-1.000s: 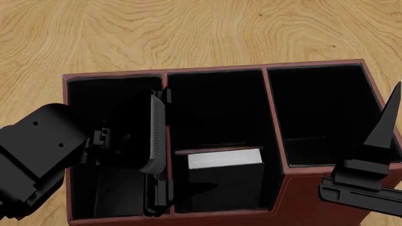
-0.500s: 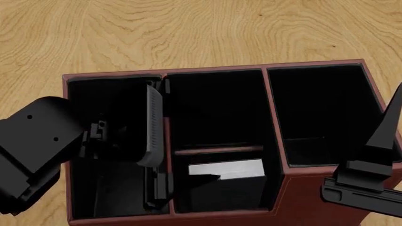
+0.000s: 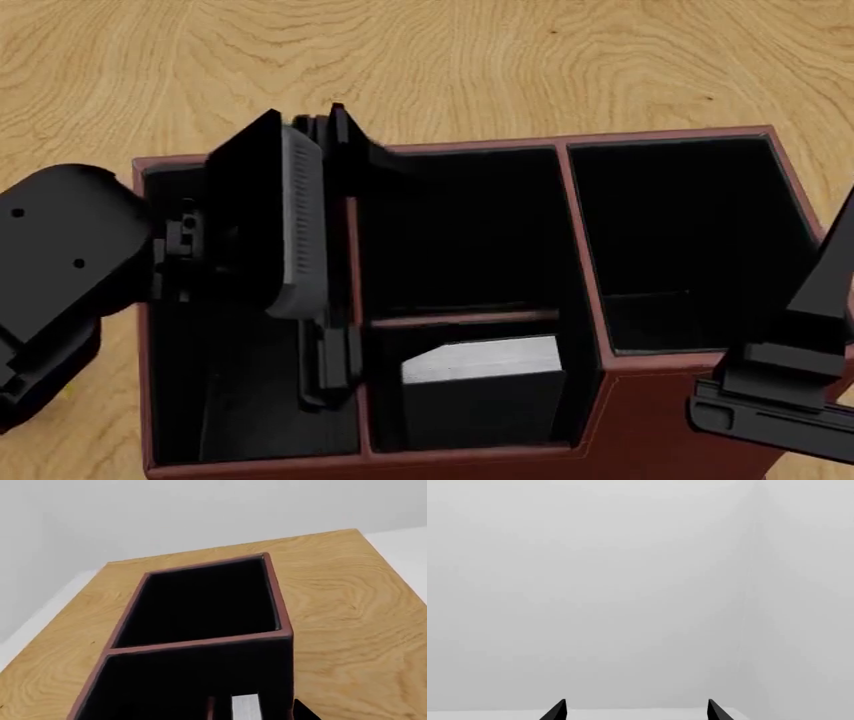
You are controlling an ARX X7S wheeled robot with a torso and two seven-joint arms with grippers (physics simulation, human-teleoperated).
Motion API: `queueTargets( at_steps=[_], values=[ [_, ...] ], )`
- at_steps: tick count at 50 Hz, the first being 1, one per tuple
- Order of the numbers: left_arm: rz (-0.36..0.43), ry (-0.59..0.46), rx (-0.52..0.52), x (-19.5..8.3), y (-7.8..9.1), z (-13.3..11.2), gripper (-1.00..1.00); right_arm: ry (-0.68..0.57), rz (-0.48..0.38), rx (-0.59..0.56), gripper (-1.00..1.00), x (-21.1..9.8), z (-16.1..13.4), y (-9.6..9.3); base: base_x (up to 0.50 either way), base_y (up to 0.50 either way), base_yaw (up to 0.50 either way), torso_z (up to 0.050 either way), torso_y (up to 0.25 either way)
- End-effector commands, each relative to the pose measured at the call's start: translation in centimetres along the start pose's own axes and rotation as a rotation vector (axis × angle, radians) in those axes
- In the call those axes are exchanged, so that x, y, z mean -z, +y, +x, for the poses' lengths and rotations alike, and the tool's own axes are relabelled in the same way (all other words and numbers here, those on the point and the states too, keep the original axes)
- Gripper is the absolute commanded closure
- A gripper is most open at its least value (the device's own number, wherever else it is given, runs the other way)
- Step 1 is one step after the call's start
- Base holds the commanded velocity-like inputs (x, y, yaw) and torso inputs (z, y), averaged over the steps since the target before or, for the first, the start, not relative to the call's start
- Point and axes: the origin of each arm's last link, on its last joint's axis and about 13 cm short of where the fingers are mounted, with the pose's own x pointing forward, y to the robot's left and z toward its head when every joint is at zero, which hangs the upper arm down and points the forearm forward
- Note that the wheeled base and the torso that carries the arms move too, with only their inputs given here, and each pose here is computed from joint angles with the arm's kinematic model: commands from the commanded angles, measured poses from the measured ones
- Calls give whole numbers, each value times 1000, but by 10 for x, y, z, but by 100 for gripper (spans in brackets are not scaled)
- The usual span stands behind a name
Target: Pick up the book and place it in the back compartment of the caddy.
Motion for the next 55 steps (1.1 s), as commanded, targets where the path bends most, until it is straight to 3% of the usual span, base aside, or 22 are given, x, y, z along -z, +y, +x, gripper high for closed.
queueTargets(
  at_steps=[1,31,55],
  values=[
    [22,-43,-44,-12,3,-7,-100,-2,2,1,-100,-1,-1,0,0,0,0,0,0],
    [71,-128,-166,-41,11,-36,-100,-9,0,0,-100,-3,-2,0,0,0,0,0,0],
    [112,-175,-299,-70,7,-71,-100,-17,5,-6,-100,-8,-2,2,0,0,0,0,0]
  ],
)
